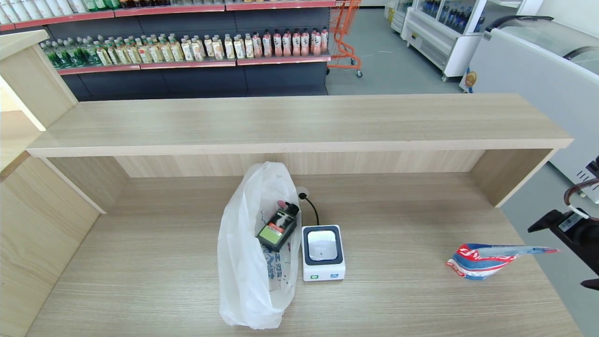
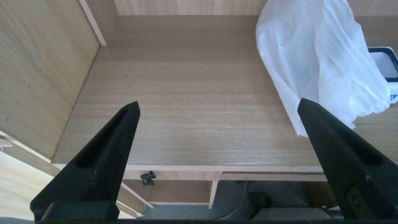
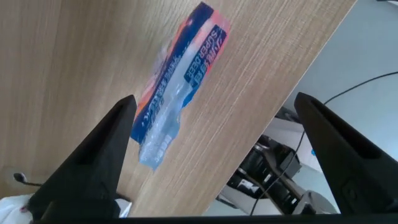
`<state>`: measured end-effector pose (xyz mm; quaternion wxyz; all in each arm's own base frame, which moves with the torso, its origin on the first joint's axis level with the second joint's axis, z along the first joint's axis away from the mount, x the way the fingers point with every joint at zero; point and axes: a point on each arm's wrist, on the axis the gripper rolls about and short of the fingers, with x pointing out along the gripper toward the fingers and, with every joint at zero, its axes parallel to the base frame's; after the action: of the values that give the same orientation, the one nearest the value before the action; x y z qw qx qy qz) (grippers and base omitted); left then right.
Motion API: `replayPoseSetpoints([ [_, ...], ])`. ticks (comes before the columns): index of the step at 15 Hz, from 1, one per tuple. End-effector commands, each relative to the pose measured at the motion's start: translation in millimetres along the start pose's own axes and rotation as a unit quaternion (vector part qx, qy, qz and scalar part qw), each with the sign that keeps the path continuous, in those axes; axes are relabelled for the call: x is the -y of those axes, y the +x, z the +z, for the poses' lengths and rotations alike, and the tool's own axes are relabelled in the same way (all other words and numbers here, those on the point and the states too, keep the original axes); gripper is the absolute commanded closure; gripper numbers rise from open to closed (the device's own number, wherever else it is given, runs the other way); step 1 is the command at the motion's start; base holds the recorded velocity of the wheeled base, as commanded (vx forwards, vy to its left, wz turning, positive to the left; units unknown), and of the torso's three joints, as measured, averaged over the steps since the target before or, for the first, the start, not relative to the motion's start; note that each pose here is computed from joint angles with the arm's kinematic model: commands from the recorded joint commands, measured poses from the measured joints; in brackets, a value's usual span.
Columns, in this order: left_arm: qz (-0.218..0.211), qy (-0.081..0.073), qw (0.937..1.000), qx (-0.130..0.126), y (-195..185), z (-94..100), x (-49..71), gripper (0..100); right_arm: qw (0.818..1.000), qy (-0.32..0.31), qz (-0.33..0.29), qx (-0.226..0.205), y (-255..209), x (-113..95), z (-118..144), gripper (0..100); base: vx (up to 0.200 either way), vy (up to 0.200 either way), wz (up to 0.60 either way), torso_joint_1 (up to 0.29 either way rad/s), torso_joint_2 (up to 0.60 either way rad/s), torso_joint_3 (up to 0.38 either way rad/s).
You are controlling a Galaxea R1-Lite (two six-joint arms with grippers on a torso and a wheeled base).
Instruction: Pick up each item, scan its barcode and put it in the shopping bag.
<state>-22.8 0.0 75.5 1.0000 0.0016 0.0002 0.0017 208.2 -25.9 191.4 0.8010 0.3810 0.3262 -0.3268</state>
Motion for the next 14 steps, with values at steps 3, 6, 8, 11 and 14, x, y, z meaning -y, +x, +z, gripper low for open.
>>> replayPoseSetpoints([
  [3, 0.0, 0.0, 1.0, 0.0, 0.0, 0.0, 0.0, 0, 0.999, -0.016, -0.044, 0.001, 56.3, -15.0, 0.0, 0, 0.0, 0.0, 0.0, 0.0, 0.0, 0.0],
  [6, 0.001, 0.0, 1.0, 0.0, 0.0, 0.0, 0.0, 0, 0.999, -0.038, -0.036, 0.004, 86.4, -25.3, -2.7, 0, 0.0, 0.0, 0.0, 0.0, 0.0, 0.0],
  [8, 0.0, 0.0, 1.0, 0.0, 0.0, 0.0, 0.0, 0, 0.998, -0.057, -0.035, -0.003, 98.2, -30.1, -8.5, 0, 0.0, 0.0, 0.0, 0.0, 0.0, 0.0],
  [11, 0.0, 0.0, 1.0, 0.0, 0.0, 0.0, 0.0, 0, 0.997, -0.08, -0.016, -0.001, 116.0, -42.2, -19.0, 100, 0.0, 0.0, 0.0, 0.0, 0.0, 0.0],
  [14, 0.0, 0.0, 1.0, 0.0, 0.0, 0.0, 0.0, 0, 0.995, -0.098, -0.028, -0.01, 126.0, -45.8, -29.7, 100, 0.0, 0.0, 0.0, 0.0, 0.0, 0.0],
])
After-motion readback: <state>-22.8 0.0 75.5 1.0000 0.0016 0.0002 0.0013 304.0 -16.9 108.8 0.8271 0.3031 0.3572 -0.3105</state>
